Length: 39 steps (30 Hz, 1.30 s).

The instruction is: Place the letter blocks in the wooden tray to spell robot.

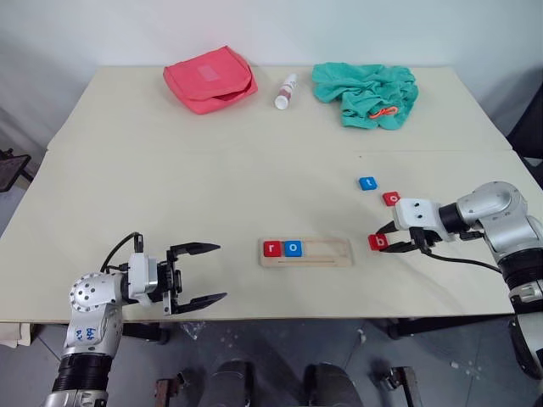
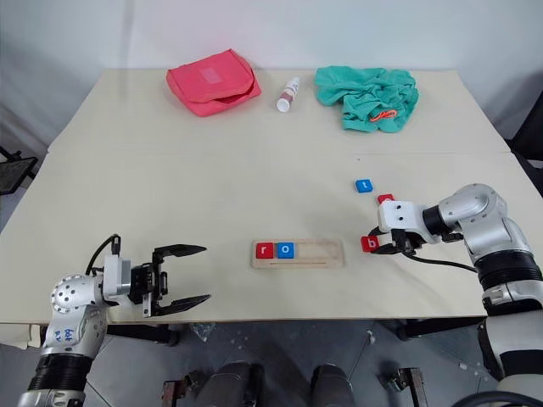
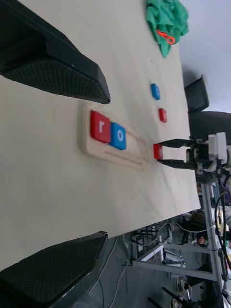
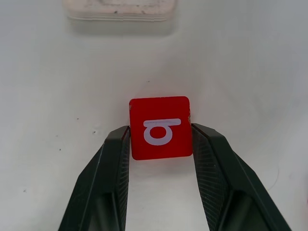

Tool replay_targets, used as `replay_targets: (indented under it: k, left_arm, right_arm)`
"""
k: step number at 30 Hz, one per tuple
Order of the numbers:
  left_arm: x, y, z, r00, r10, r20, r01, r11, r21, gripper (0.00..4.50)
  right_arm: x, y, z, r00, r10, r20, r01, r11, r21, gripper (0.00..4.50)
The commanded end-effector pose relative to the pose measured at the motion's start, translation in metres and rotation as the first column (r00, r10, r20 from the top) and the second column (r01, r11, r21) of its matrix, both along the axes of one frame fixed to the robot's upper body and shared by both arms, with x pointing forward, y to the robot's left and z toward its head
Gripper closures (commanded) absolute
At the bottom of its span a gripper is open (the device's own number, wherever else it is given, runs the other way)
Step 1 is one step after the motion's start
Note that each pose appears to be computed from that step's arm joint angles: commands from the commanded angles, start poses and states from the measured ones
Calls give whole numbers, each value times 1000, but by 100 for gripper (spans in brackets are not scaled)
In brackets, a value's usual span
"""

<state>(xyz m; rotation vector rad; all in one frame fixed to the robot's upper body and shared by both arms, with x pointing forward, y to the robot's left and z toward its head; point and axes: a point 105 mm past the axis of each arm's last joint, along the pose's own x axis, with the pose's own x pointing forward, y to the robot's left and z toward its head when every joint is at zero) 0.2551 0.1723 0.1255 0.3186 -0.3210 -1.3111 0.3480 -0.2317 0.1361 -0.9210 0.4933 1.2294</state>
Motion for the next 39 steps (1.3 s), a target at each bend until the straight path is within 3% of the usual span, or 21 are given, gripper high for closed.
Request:
replay_targets:
  k: [1,9,16,31,39]
  left_arm:
    - [3,0,3,1000,-12,16,12,1000,-10,0]
    - [13,2,2,999,-29,15,29,1000,-4,0]
    - [17,-2,3,999,-42,25,43,999,-6,0]
    - [15,0,4,999,-32,35,32,999,-1,0]
    - [16,0,4,999,-27,39,27,1000,-2,0]
  right_arm:
    - [2,13,27,999,-36,24,34,996,77,302]
    - [-22,74,57,999,-21,-44,30,973,228,302]
    - [-30,115,40,996,-11,-86,32,970,243,302]
    - [-22,131,21,997,-28,-71,41,982,183,302]
    - [-29,135,20,997,-2,-83,17,984,179,28]
